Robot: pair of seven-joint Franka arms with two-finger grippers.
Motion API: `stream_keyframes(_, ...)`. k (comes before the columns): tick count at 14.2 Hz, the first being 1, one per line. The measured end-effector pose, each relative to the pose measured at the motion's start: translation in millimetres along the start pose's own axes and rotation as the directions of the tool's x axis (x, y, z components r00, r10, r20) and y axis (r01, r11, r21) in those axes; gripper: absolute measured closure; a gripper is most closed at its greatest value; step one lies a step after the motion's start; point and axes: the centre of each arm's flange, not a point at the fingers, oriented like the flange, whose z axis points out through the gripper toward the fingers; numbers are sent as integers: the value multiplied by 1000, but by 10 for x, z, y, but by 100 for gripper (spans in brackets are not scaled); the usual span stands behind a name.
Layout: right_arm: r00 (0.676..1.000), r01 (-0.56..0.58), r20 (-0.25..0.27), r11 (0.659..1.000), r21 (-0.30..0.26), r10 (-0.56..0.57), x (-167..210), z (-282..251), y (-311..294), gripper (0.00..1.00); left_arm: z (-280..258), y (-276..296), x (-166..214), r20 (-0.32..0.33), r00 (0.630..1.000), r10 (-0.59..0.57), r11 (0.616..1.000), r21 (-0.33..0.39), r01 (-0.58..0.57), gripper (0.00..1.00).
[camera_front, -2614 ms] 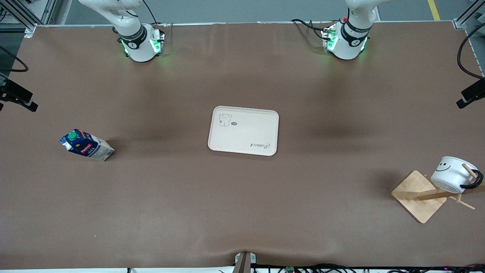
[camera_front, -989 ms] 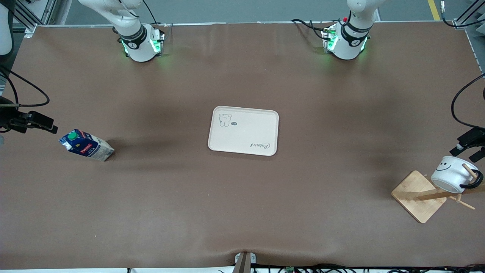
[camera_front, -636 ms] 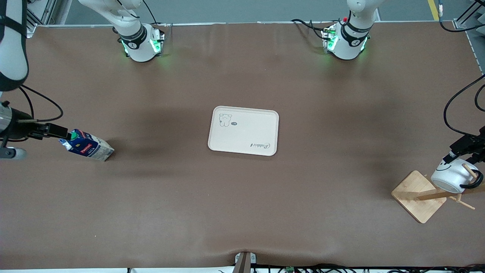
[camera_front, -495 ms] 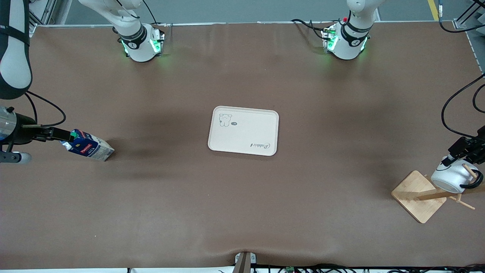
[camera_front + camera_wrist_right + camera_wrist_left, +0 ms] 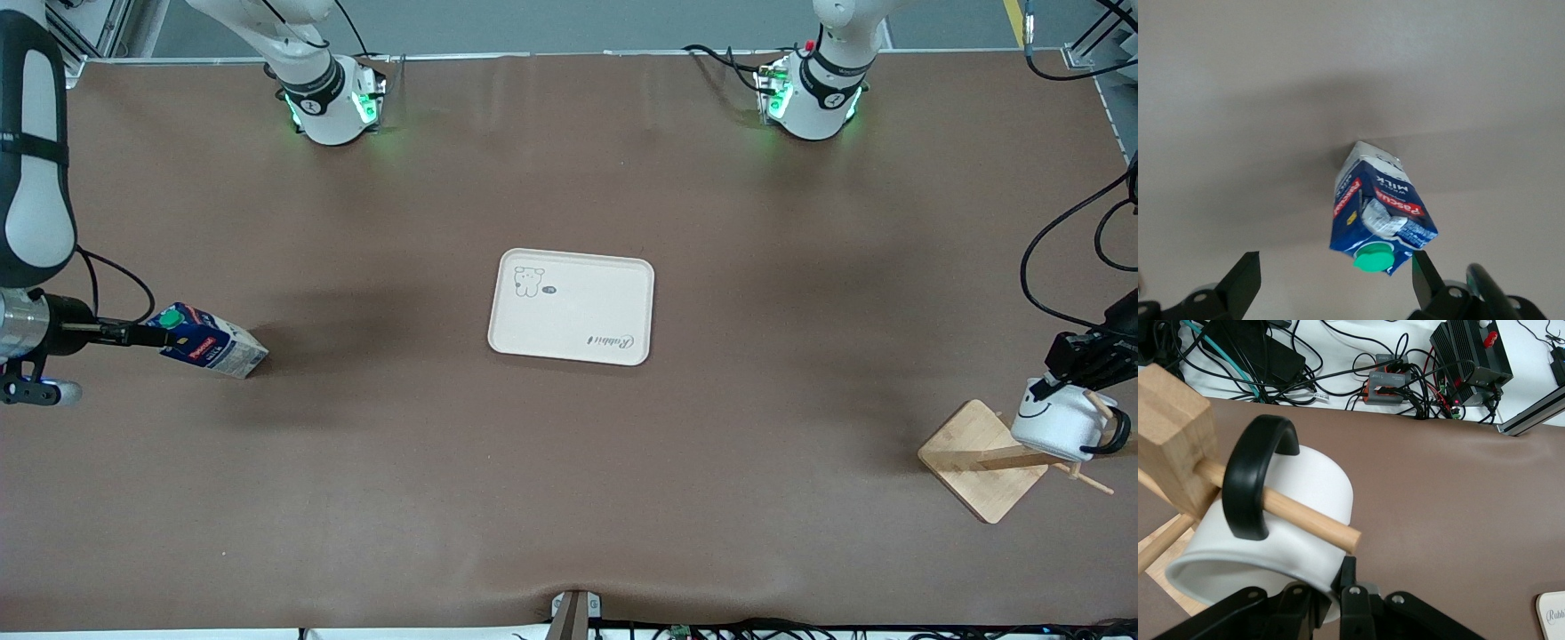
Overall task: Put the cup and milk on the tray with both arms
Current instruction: 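Grasp the milk carton with the right gripper while the left gripper grasps the mug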
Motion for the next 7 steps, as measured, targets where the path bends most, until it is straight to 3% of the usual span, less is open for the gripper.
stream_keyframes(7,993,-108,44,994,22,107,10,170,334,0,-91,147,-16,11,1000,-15,1000,1,15,91)
